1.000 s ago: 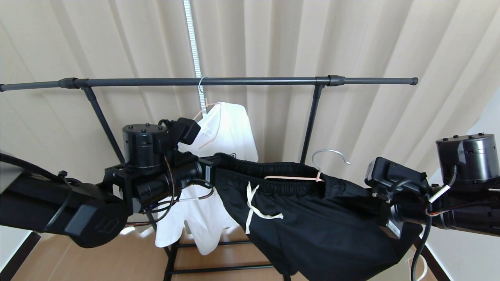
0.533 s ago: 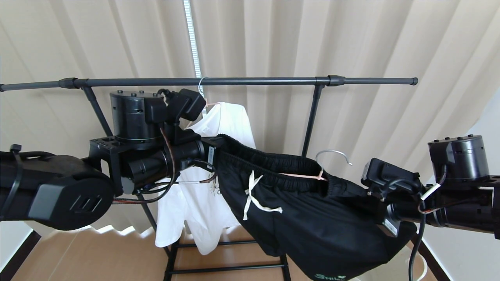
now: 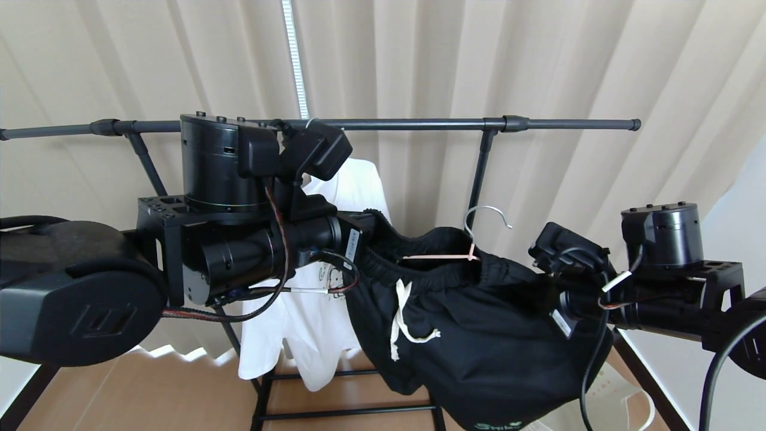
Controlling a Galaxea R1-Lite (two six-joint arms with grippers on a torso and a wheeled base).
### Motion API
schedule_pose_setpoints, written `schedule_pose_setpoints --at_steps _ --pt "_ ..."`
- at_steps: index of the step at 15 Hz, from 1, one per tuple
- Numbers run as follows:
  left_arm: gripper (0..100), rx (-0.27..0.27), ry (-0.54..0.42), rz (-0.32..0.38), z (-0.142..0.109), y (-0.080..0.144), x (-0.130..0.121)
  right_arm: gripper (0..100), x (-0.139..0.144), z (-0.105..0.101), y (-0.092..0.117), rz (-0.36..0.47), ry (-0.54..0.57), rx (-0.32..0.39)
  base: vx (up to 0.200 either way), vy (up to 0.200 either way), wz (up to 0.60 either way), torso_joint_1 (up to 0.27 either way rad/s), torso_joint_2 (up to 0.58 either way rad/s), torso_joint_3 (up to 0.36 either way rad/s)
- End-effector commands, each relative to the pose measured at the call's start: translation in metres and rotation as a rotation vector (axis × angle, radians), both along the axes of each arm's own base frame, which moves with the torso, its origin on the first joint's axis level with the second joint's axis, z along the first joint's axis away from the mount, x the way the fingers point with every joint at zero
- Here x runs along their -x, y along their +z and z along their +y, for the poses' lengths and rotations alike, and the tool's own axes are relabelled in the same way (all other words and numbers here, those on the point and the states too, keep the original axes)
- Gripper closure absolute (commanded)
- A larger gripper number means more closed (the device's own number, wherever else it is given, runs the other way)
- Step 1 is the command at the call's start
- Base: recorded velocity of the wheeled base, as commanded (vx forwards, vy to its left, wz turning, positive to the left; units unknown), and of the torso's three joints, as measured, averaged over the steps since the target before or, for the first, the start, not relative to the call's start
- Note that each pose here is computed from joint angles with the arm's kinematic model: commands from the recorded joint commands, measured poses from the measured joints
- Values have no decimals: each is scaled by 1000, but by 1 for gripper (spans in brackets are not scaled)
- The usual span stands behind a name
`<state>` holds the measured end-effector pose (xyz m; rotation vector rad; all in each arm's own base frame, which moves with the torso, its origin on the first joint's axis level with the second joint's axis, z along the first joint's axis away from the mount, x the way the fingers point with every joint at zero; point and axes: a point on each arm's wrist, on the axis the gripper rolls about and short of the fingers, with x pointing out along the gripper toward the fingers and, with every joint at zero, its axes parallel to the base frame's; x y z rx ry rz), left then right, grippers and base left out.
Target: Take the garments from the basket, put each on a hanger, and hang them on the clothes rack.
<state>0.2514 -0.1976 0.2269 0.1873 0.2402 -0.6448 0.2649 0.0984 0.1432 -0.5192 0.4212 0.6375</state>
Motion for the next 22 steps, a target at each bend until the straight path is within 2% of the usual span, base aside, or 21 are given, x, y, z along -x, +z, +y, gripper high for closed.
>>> schedule_pose_setpoints --at_steps 1,4,9,15,20,22 --pt "100 3 -1 -1 1 1 3 100 -3 6 -5 11 6 -19 0 0 0 0 0 0" --pt "100 -19 11 28 2 -9 5 100 -4 8 4 -15 -29 -114 0 0 0 0 0 0" --pt "100 -41 -5 61 0 -21 11 100 -2 22 10 -35 -23 -227 0 0 0 0 0 0" --pt "100 -78 -27 116 -1 -39 22 100 -3 26 14 -39 -26 -303 0 0 0 0 0 0" --pt "100 -73 -68 164 -11 -48 34 100 0 29 16 -28 7 -322 0 0 0 0 0 0" --pt "100 -55 -70 191 -15 -51 35 100 1 29 16 -22 28 -329 0 0 0 0 0 0"
